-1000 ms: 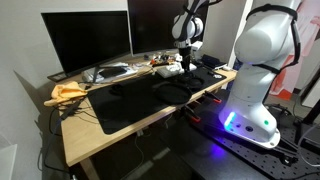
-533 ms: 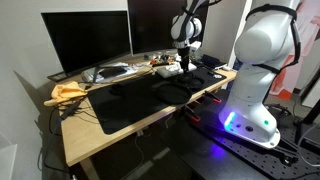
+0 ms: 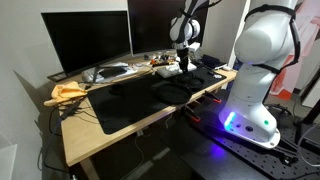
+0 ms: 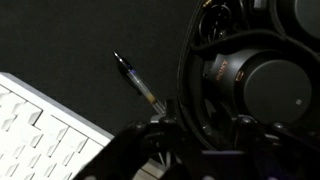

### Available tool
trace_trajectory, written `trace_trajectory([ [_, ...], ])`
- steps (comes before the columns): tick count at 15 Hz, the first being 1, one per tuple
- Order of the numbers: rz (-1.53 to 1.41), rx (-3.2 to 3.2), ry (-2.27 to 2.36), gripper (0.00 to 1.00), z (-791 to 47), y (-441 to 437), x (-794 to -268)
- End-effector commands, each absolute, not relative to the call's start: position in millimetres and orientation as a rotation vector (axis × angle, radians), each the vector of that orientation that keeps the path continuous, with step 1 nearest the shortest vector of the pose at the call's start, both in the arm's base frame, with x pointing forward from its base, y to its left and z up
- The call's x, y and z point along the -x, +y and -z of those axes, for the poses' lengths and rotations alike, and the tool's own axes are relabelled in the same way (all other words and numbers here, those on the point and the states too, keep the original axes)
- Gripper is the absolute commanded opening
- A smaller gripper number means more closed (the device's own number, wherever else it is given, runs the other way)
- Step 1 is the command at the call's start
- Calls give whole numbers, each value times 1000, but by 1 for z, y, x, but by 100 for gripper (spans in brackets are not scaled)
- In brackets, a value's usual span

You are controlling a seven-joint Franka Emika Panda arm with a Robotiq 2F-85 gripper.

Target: Move the headphones to the left

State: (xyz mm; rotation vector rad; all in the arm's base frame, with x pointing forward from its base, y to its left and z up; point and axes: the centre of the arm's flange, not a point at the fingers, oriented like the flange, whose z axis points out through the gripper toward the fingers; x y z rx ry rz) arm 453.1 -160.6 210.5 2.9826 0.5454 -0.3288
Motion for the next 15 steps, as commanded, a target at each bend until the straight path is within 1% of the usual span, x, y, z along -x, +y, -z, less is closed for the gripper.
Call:
trace_trajectory([
  [1, 325, -2965, 532, 47, -209, -155, -457],
  [3, 322, -2961, 542, 45, -209, -152, -457],
  [5, 324, -2956, 548, 39, -209, -151, -458],
  [6, 325, -2953, 552, 30, -209, -150, -458],
  [7, 326, -2948, 553, 29, -208, -149, -458],
  [8, 328, -2942, 549, 33, -208, -149, -458],
  [9, 330, -2936, 548, 32, -208, -149, -458],
  [10, 333, -2931, 542, 35, -207, -148, -458],
  [11, 336, -2927, 543, 36, -207, -148, -458],
  [12, 341, -2922, 539, 35, -206, -148, -458],
  [13, 346, -2917, 540, 31, -204, -148, -458],
  [14, 351, -2913, 539, 30, -203, -148, -458],
  [15, 356, -2911, 537, 24, -201, -147, -457],
])
